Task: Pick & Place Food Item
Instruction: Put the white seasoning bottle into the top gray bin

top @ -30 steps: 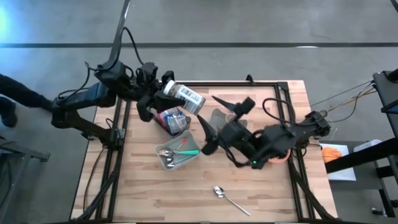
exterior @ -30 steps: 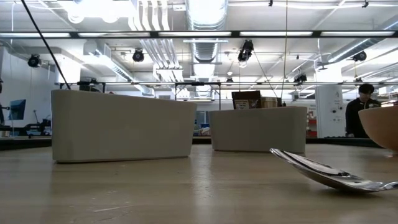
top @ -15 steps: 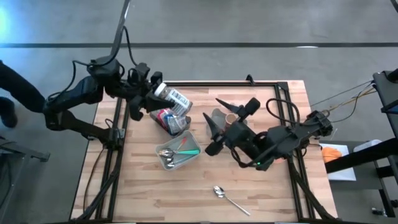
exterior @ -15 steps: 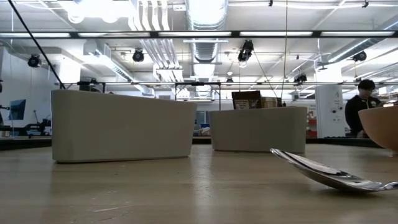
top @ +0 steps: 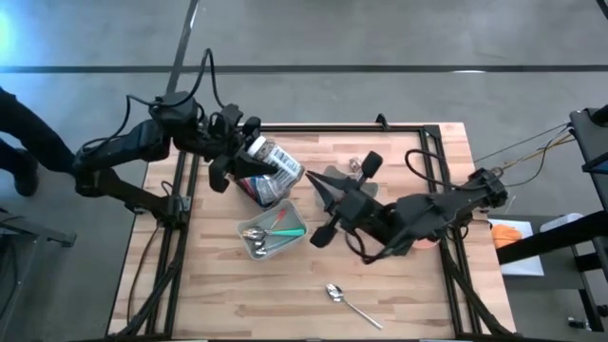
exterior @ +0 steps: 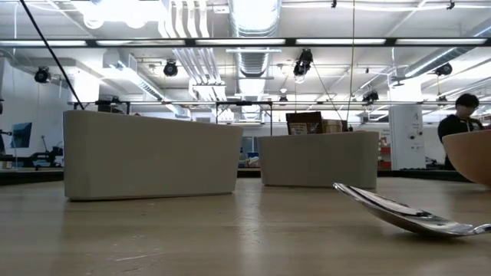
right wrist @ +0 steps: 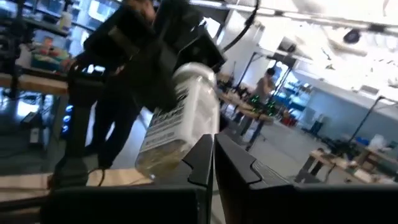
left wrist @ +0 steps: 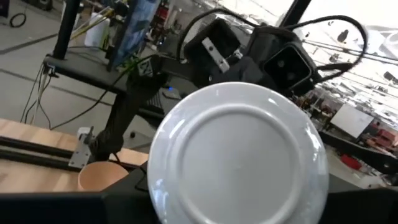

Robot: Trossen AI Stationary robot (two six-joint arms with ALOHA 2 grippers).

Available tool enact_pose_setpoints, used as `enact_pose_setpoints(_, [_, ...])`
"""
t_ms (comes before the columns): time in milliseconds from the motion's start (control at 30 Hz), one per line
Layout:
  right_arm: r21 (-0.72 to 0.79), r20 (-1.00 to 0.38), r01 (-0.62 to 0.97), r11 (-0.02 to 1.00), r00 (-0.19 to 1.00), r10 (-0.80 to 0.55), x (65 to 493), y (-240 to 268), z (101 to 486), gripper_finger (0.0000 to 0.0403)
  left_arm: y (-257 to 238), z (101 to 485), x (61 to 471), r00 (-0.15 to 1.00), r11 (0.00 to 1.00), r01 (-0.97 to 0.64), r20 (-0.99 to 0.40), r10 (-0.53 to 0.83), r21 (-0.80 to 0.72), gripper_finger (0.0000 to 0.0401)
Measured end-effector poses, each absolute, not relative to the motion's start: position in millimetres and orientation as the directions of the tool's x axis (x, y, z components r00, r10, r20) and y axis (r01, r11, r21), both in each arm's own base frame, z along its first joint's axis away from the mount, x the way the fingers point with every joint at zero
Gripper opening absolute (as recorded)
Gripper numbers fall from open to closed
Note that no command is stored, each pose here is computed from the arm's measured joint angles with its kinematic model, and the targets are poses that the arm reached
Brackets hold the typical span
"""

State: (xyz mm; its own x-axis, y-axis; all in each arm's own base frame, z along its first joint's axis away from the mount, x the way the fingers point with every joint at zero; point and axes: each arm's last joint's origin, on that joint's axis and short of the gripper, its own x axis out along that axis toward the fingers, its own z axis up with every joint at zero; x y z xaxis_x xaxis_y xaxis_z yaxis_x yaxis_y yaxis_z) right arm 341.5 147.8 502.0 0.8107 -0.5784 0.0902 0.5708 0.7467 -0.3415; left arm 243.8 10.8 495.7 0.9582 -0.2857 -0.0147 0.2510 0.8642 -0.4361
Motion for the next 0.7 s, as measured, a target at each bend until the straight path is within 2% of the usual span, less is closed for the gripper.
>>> enact_pose_setpoints(167, [-0.303, 0.063, 0.516, 0.801, 0.850, -0.523, 345.3, 147.4, 495.4, 0.0008, 10.4, 496.8, 246.6, 0.956, 0.860, 0.265, 0.002, -0.293, -0.437, 0.0188])
enact_pose_setpoints(500, [-0.294, 0.057, 0.475, 0.829, 0.875, -0.481, 347.4, 147.0, 493.5, 0.0008, 10.9, 500.6, 247.2, 0.959, 0.857, 0.271, 0.044, -0.280, -0.439, 0.0188])
enact_pose_setpoints(700, [-0.333, 0.050, 0.512, 0.792, 0.848, -0.528, 341.9, 148.5, 495.3, 0.0008, 10.6, 496.5, 246.7, 0.958, 0.853, 0.258, 0.002, -0.288, -0.453, 0.0188])
